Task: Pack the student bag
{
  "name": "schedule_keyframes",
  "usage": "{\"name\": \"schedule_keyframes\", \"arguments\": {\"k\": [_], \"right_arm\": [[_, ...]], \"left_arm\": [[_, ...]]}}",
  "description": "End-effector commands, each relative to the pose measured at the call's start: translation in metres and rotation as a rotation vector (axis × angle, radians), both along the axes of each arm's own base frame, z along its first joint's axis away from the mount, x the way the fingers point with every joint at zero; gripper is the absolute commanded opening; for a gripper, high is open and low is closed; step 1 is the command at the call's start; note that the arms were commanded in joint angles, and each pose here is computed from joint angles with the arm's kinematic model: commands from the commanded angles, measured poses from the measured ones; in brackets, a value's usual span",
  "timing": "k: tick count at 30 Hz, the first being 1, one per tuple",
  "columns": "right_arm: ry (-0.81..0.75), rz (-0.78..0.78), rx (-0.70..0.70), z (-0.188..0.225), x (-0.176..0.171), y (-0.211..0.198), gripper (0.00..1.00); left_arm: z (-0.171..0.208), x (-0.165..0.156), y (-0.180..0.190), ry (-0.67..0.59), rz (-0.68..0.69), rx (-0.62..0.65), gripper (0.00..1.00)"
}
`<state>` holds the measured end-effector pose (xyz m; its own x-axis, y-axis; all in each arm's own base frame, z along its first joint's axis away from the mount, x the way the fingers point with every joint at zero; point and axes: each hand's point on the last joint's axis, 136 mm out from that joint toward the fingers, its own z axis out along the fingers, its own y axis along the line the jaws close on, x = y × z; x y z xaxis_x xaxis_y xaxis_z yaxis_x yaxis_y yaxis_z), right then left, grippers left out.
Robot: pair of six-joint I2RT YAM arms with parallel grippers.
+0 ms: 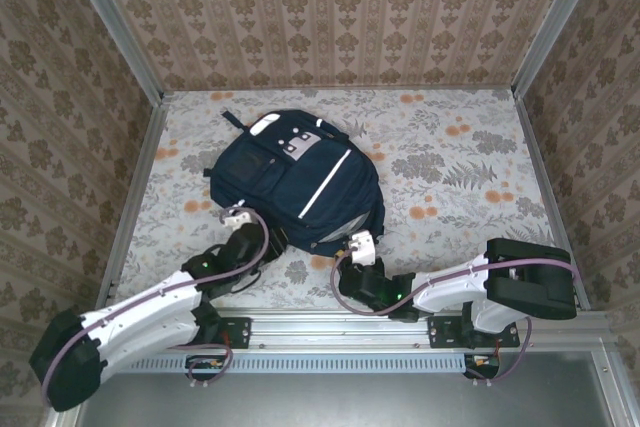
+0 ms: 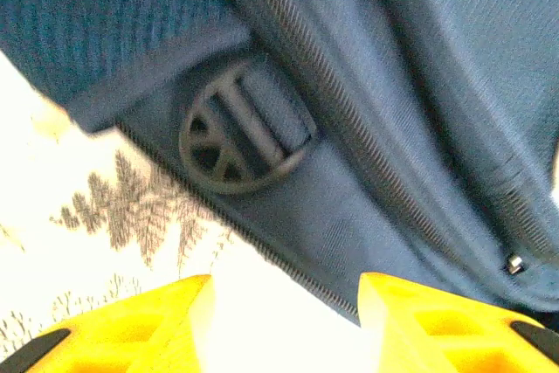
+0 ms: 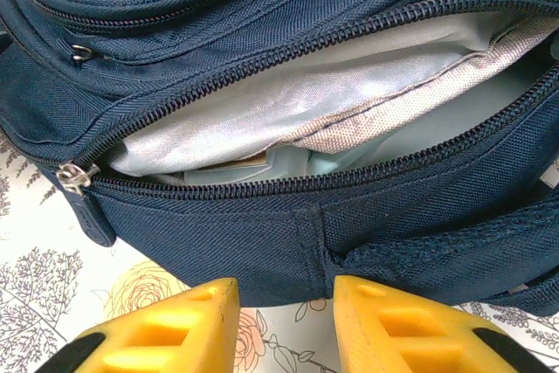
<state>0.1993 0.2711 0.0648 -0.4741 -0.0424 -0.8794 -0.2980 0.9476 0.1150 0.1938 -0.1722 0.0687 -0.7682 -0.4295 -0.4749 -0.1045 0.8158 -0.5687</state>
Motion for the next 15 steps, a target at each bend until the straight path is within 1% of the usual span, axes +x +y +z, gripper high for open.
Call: {"name": "schedule_keyframes", "arguments": {"k": [1,6,10,12,15], "right_arm": [[-0.009,0.021,-0.006,0.008,-0.002,0.008,0.37],[-0.011,0.049,-0.009,0.01,-0.006,0.017,0.39],[-0.023,0.103,-0.034,0.008,-0.016,0.036,0.45],[-0.03,0.13,-0.058,0.006,-0.02,0.05,0.45],[-0.029,0.151,-0.084,0.002,-0.023,0.068,0.45]], "left_arm": [[0.003,0.005,-0.009,-0.026,0.066,-0.053,0.47],[-0.003,0.014,-0.011,-0.026,0.088,0.023,0.48],[-0.005,0.022,-0.007,-0.053,0.125,0.043,0.47],[-0.004,0.025,-0.005,-0.063,0.136,0.04,0.44],[0.0,0.027,-0.007,-0.074,0.126,0.042,0.45]]}}
